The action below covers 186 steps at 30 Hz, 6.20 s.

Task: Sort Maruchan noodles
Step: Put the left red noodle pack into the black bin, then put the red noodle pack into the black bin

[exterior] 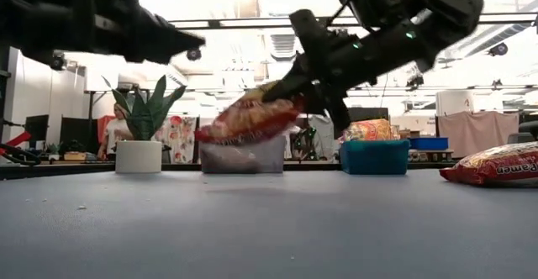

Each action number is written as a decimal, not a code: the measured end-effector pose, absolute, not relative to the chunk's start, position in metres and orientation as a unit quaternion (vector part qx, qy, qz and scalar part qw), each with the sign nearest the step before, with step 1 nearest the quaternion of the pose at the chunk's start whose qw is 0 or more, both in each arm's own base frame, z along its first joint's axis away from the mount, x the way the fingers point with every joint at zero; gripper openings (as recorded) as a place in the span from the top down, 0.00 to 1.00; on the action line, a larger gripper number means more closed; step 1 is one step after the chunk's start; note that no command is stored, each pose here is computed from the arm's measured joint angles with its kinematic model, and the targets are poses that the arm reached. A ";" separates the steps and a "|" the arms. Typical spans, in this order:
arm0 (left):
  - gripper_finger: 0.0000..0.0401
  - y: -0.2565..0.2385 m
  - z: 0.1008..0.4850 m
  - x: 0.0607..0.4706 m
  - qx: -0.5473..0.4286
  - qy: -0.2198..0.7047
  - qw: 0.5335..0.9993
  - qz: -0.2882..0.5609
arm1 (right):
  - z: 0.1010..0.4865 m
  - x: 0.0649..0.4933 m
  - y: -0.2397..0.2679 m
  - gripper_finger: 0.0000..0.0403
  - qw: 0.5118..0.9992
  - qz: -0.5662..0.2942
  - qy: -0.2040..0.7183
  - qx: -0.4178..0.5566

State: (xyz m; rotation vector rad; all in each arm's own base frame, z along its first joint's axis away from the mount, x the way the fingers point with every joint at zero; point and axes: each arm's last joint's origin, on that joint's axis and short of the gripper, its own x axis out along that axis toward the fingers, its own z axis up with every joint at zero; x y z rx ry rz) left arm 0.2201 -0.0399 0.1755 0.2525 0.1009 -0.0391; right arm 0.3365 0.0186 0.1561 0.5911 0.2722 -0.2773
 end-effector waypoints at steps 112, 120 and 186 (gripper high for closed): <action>1.00 -0.016 0.257 0.158 0.264 -0.107 0.934 0.217 | 0.243 0.280 0.007 0.98 0.505 -0.335 0.741 0.290; 1.00 -0.016 0.256 0.158 0.262 -0.104 0.935 0.216 | 0.210 0.257 0.025 0.98 0.450 -0.382 0.767 0.252; 1.00 -0.037 0.203 0.222 -0.097 0.395 0.913 0.040 | 0.196 0.340 -0.037 0.98 0.959 -0.156 0.201 0.124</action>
